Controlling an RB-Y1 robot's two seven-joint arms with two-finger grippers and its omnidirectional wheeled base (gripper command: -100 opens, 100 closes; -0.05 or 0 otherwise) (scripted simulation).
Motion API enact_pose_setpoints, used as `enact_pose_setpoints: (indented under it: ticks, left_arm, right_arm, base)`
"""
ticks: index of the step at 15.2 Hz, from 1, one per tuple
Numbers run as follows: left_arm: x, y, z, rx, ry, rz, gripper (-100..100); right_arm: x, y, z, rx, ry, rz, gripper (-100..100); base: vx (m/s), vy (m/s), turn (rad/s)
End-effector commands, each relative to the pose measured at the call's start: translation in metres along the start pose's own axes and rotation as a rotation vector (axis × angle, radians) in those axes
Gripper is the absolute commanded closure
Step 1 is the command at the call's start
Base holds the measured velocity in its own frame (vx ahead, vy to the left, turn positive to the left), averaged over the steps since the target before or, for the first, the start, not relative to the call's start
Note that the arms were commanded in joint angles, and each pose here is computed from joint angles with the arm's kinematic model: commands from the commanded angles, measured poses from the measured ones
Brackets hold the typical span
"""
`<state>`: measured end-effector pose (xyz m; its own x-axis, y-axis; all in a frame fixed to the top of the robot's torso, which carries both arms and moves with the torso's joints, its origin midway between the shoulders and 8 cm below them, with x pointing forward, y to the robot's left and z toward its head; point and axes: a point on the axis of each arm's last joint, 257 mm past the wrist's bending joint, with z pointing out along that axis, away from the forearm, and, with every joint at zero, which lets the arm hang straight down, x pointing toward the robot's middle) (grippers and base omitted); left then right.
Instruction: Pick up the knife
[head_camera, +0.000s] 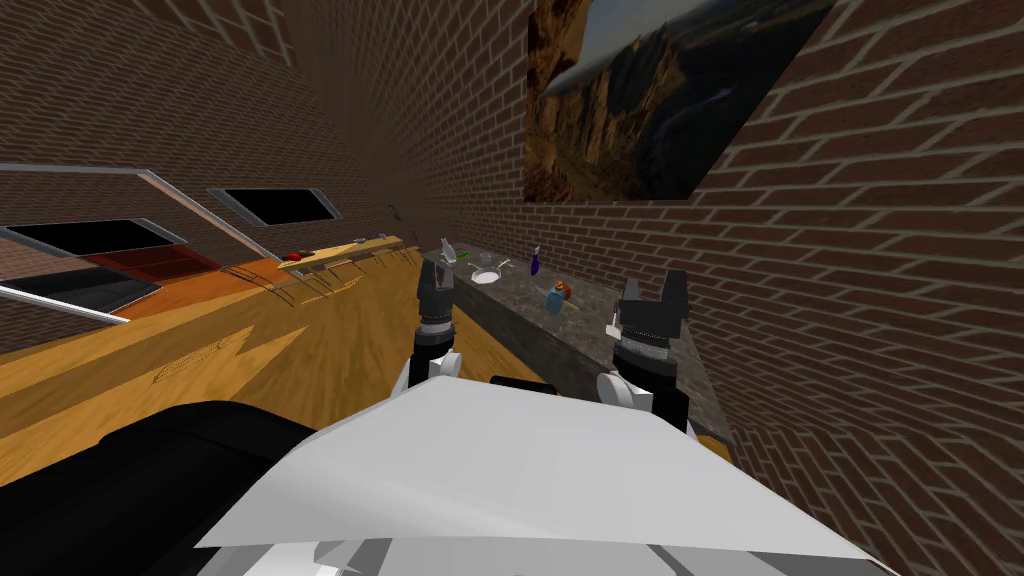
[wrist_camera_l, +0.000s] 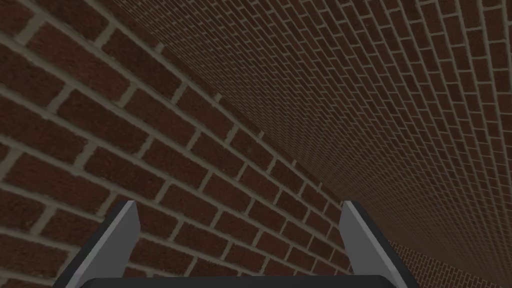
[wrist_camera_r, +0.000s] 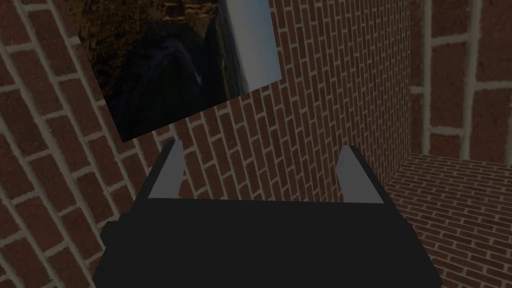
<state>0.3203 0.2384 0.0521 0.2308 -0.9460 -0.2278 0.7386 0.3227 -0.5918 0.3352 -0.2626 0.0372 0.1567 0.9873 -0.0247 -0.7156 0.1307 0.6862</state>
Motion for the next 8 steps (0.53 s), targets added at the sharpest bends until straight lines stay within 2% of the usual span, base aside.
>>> enact_pose_setpoints:
  ticks: [1, 3, 5, 7, 8]
  left_arm:
    - [0.0, 0.0, 0.0, 0.0, 0.0, 0.0, 0]
    - [0.0, 0.0, 0.0, 0.0, 0.0, 0.0, 0]
    - [0.0, 0.0, 0.0, 0.0, 0.0, 0.0, 0]
    - [0.0, 0.0, 0.0, 0.0, 0.0, 0.0, 0]
    - [0.0, 0.0, 0.0, 0.0, 0.0, 0.0, 0]
  right_arm:
    - [0.004, -0.004, -0.001, 0.009, 0.031, -0.018, -100]
    - [0.012, -0.015, -0.004, 0.03, 0.085, -0.055, -100]
    - [0.017, -0.022, -0.007, 0.044, 0.118, -0.079, -100]
    - [0.026, -0.04, -0.013, 0.078, 0.188, -0.14, -100]
    - [0.026, -0.04, -0.013, 0.078, 0.19, -0.141, -100]
  base:
    - [0.006, 0.013, 0.004]
    - [0.024, 0.05, 0.006]
    - [0.043, 0.091, 0.003]
    - [0.042, 0.098, 0.006]
    - [0.045, 0.104, 0.003]
